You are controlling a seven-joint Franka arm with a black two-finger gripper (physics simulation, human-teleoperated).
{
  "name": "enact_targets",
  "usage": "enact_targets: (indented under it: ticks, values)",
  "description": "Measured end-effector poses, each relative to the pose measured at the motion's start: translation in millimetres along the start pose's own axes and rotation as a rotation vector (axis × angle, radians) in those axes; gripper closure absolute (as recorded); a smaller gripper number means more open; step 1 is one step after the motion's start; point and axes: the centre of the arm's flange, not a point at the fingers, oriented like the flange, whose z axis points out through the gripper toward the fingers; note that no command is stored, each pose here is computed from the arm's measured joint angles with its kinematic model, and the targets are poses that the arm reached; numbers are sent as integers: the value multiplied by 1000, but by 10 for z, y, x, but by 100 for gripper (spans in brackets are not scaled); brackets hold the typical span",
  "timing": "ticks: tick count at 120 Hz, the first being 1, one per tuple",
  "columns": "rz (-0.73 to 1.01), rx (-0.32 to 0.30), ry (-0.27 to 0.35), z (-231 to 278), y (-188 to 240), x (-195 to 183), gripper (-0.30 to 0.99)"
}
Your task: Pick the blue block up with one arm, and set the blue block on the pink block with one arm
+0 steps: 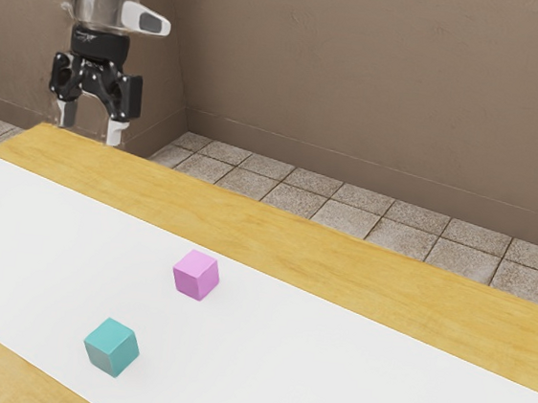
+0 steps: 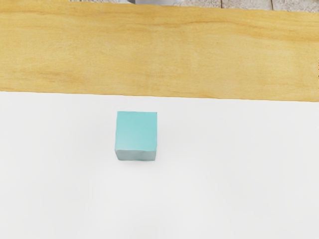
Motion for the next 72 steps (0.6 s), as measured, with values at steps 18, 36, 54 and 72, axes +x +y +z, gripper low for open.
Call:
enact_targets:
  ticks: [18,36,54,72]
  values:
    - [-16,0,267,-205,-63,298,0]
    - [-27,-5,386,-330,-115,350,0]
    - [-3,-9,338,463,17,52,0]
    - [10,-10,277,1572,105,137,0]
